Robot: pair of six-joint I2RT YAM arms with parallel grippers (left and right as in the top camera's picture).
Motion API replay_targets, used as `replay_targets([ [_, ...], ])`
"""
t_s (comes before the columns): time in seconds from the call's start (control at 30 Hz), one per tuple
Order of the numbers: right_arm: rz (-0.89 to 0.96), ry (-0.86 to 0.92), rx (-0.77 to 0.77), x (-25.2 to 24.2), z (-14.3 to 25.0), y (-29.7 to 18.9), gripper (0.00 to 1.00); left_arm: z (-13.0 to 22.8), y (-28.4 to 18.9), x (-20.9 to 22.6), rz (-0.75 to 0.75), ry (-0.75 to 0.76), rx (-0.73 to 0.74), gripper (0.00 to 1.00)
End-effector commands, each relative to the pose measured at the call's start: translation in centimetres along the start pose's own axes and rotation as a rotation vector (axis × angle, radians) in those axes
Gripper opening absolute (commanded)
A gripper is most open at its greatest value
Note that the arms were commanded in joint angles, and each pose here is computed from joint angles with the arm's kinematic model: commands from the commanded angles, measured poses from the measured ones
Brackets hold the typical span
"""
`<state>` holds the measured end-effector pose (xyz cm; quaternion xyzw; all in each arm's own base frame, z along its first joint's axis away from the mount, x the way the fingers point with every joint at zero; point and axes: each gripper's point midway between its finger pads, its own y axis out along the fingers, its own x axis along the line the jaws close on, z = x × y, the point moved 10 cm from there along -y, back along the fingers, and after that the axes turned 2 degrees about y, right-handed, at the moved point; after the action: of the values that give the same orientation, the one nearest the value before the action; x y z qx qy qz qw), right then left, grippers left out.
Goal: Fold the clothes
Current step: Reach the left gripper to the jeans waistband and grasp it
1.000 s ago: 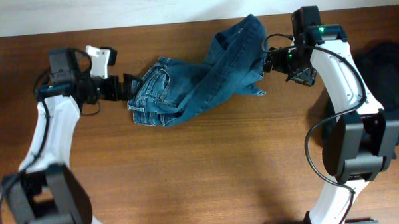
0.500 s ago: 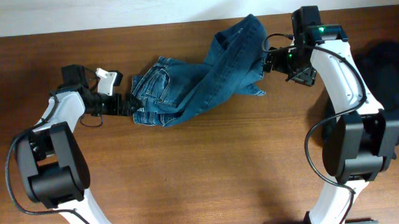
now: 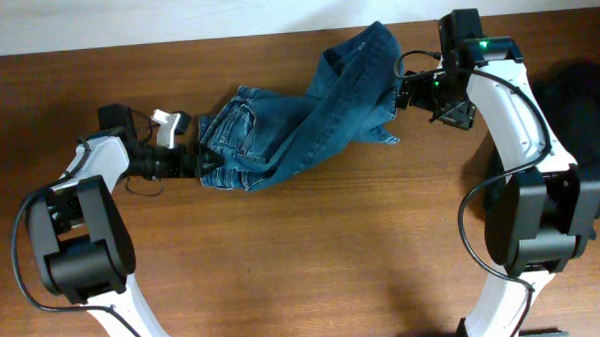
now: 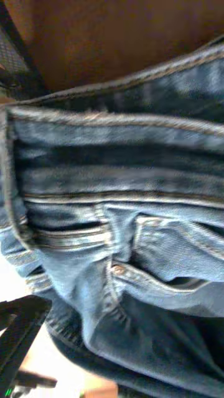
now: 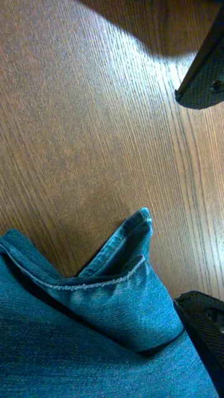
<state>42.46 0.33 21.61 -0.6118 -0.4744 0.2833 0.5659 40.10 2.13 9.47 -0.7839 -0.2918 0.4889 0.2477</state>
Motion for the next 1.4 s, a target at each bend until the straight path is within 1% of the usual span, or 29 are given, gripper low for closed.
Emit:
replay_targets([
  [0.0,-0.002,0.007,-0.001,0.1,0.0,0.0,0.99,1.8,1.3,0.8,0.02,-0.08,0.078,0.99],
  [0.17,-0.002,0.007,-0.001,0.1,0.0,0.0,0.99,2.7,2.2,0.1,0.048,-0.125,0.145,0.99],
  [0.43,-0.002,0.007,-0.001,0.1,0.0,0.0,0.99,2.2,3.6,-0.8,0.028,-0.059,0.167,0.99],
  [0.9,-0.002,0.007,-0.001,0.1,0.0,0.0,0.99,1.7,3.8,-0.8,0.02,-0.026,0.143,0.99],
  [1.13,-0.002,0.007,-0.001,0.1,0.0,0.0,0.99,0.1,3.2,-1.1,0.02,0.002,0.112,0.99],
  [1.3,-0.002,0.007,-0.001,0.1,0.0,0.0,0.99,-0.2,3.2,-1.1,0.017,-0.064,0.101,0.99],
  [1.37,-0.002,0.007,-0.001,0.1,0.0,0.0,0.99,-0.2,3.2,-1.0,0.015,-0.066,0.097,0.99],
])
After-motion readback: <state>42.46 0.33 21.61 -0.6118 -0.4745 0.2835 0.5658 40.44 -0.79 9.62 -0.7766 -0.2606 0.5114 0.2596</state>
